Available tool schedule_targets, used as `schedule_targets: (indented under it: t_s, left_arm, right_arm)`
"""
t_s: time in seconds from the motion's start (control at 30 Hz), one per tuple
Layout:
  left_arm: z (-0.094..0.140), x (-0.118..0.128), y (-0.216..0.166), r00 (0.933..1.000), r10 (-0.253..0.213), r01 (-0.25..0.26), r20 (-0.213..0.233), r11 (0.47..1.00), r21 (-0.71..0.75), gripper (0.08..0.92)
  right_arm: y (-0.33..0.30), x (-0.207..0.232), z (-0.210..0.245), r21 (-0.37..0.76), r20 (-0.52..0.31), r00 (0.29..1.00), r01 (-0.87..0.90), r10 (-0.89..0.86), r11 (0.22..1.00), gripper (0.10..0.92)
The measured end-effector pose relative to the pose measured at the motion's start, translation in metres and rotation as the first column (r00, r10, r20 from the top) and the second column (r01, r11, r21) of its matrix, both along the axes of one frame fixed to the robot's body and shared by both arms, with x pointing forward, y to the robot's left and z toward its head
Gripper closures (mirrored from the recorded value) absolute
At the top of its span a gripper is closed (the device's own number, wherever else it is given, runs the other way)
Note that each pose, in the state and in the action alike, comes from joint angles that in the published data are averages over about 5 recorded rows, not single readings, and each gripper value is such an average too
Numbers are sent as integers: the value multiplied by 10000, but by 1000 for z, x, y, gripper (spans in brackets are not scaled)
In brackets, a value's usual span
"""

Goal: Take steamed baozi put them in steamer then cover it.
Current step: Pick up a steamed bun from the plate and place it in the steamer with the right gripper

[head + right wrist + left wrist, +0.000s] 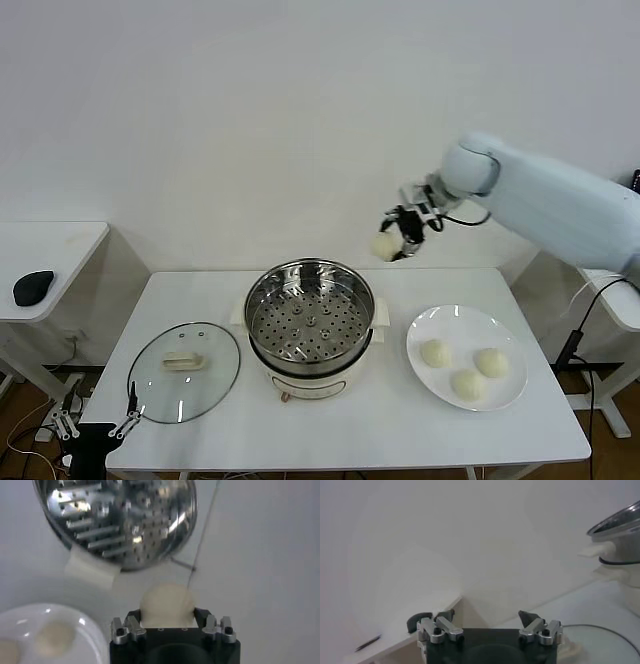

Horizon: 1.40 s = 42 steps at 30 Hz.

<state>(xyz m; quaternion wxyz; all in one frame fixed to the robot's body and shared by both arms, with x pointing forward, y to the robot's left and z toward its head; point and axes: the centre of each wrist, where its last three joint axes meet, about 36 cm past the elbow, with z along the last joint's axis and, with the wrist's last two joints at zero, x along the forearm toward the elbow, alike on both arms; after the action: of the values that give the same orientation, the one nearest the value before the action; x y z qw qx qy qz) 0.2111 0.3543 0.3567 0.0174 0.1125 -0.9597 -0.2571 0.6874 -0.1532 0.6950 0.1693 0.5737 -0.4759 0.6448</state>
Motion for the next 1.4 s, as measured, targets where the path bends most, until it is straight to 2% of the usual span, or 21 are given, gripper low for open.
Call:
schedule_targets:
  t_s: [0.43,0.93,1.03,1.2,1.4]
  left_arm:
    - [3,-6,6,9993,337,-337,156,9994,43,177]
    - [-1,-6,10,9987,481,-482,170,9988,64,177]
    - [0,-6,9,9987,484,-485,176,9988,28,177]
    - [1,-6,9,9986,490,-489,207,9988,-32,177]
    - [1,-8,8,9984,523,-522,193,9986,-57,177]
  right_arm:
    - [102,-9,-51,-1561,308,9476,-3097,3180,9379,369]
    - [142,1,-105,-2924,564,8682,-4577,4929,8397,365]
    - [143,4,-111,-3081,530,8606,-4684,5065,8281,329]
    - [142,7,-113,-3157,550,8564,-4728,5133,8227,219]
    - [134,8,-99,-2912,615,8677,-4571,4933,8404,200]
